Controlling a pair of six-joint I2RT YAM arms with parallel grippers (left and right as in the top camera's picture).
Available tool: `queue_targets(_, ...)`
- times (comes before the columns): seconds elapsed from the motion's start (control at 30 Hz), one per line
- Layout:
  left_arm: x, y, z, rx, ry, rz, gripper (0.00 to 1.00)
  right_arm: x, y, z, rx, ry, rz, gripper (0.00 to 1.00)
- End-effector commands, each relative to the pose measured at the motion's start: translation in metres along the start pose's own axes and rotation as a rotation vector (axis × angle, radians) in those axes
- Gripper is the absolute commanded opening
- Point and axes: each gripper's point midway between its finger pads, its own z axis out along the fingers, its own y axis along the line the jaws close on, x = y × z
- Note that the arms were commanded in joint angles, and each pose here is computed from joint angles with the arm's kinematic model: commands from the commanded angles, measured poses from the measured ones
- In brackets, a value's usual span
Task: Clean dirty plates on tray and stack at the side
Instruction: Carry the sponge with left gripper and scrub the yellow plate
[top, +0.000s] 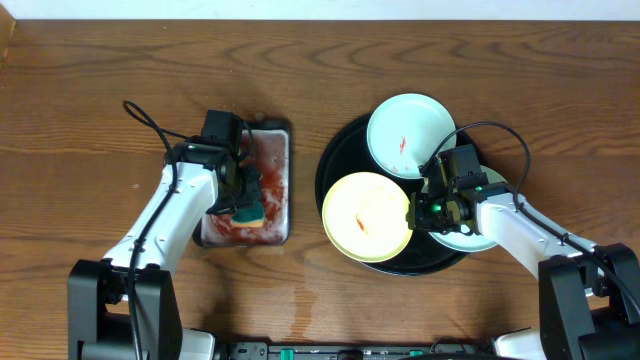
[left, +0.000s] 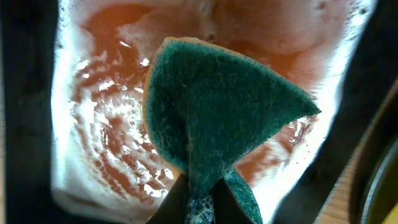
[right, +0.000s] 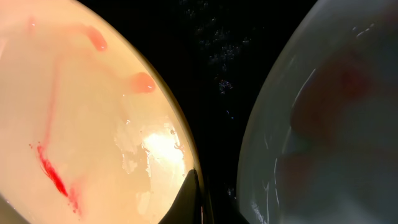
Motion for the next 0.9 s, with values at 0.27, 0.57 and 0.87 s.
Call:
queue_targets(0.27, -0.006, -0.077, -0.053, 0.166, -0.055, 0.176, 0.08, 0.008, -0.047, 0.001, 0.239, -0.02, 0.206, 0.01)
queue_targets(0.57, 0.034, -0.163, -0.056, 0.297, -0.071, 0.315, 0.07, -0.01, -0.051, -0.002, 0.233, -0.089, 0.224, 0.01)
queue_targets(0.87, 0.065, -0.215, -0.022, 0.346, -0.027, 0.326, 0.08, -0.01, -0.034, 0.002, 0.141, -0.058, 0.034, 0.01)
